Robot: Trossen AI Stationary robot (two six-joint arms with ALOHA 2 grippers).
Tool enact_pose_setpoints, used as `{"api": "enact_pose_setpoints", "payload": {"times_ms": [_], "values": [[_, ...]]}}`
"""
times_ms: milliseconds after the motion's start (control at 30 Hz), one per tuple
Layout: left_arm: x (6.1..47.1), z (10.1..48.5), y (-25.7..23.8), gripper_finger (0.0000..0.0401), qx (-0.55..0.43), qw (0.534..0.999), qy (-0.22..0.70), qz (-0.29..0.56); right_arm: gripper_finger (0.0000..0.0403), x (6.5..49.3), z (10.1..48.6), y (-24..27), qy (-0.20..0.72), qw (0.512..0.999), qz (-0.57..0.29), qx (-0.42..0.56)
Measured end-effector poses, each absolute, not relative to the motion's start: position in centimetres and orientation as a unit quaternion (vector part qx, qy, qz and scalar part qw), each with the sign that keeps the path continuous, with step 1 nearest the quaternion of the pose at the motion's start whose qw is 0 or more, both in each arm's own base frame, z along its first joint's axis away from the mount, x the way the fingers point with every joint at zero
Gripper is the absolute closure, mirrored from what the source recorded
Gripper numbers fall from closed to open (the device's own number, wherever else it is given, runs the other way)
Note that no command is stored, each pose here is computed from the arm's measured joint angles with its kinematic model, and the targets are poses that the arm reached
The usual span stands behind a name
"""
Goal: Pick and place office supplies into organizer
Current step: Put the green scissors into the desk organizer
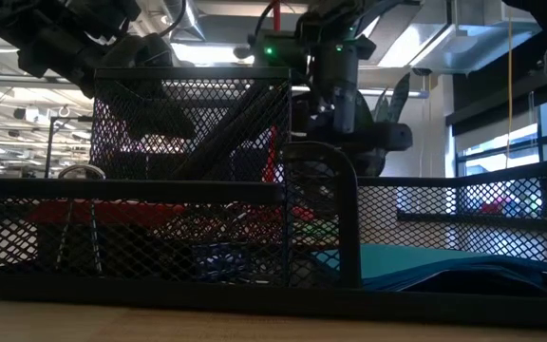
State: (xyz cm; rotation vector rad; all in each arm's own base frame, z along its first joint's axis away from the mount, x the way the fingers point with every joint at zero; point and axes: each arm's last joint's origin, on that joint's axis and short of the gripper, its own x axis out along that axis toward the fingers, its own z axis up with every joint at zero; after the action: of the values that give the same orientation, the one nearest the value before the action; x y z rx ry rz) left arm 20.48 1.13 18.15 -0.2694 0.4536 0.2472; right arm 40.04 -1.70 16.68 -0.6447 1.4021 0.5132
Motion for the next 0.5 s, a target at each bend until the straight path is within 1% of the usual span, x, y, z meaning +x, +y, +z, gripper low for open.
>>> {"api": "enact_pose_setpoints", "payload": {"times_ms": [233, 500], "values": [[20.4, 18.1, 1.1, 0.0315, -0.132, 0.957, 0.228, 0.122, 0.0202, 39.8, 16.0, -1.9, 0.627, 0.686, 0.236, -0.285], [20.4, 18.0, 1.1, 0.0315, -0.132, 0.956, 0.231, 0.123, 0.0201, 39.3, 14.3, -2.4, 0.621, 0.691, 0.232, -0.289]]}}
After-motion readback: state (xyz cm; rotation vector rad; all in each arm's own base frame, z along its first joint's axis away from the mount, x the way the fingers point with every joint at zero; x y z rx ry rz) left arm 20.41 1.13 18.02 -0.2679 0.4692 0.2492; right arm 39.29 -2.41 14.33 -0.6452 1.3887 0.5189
